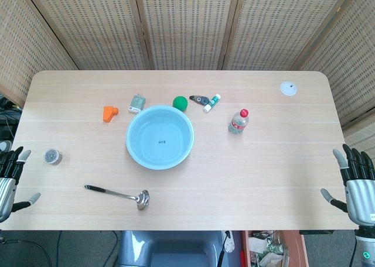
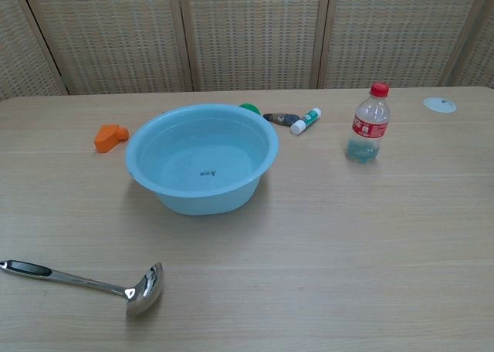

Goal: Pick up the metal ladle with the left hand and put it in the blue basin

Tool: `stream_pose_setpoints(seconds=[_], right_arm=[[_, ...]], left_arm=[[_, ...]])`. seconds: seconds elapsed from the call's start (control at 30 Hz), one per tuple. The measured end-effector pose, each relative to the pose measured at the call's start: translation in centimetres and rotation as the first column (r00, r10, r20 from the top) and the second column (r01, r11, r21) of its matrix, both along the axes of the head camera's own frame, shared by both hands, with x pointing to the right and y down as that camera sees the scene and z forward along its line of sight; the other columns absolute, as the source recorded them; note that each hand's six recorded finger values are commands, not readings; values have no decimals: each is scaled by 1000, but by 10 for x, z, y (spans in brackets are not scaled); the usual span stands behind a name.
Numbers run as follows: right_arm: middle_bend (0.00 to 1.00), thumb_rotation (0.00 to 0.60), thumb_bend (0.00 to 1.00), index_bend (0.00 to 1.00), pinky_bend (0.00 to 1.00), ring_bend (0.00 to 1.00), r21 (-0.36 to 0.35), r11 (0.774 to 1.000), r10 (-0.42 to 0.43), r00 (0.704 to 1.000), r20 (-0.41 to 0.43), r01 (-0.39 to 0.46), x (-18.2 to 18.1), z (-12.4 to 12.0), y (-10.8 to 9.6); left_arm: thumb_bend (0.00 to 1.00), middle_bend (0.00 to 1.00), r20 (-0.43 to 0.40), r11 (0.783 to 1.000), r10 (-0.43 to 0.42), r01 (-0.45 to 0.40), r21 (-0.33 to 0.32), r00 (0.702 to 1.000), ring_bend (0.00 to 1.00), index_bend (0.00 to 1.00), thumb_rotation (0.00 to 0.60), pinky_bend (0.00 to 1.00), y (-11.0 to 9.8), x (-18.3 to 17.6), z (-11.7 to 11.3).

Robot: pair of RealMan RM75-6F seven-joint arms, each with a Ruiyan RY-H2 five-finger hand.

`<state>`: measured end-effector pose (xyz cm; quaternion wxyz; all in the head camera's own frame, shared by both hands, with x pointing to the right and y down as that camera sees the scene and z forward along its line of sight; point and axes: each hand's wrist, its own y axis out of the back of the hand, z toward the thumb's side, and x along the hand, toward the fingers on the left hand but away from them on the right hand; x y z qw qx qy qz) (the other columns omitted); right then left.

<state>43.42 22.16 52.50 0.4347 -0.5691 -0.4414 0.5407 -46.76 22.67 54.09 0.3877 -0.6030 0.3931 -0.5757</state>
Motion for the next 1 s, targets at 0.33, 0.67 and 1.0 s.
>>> stream_pose_setpoints(seconds=[0.33, 0.67, 1.0], right_arm=[[0, 600, 0, 0, 0, 0, -1, 1000, 5, 1000, 7, -5, 1, -1, 0], [0, 600, 0, 0, 0, 0, -15, 1000, 17, 1000, 9, -16, 4, 1, -1], [0, 600, 0, 0, 0, 0, -21, 1000, 18, 1000, 7, -18, 4, 3, -2]], left_arm=[[82, 0, 1, 1000, 16, -16, -8, 1000, 0, 0, 600, 0, 1, 3, 3], [82, 657, -13, 989, 129, -130, -67, 992, 550, 0, 600, 498, -6, 24, 33], [84, 1000, -51, 927, 325, -329, -179, 944, 967, 93, 600, 1000, -12, 53, 97]])
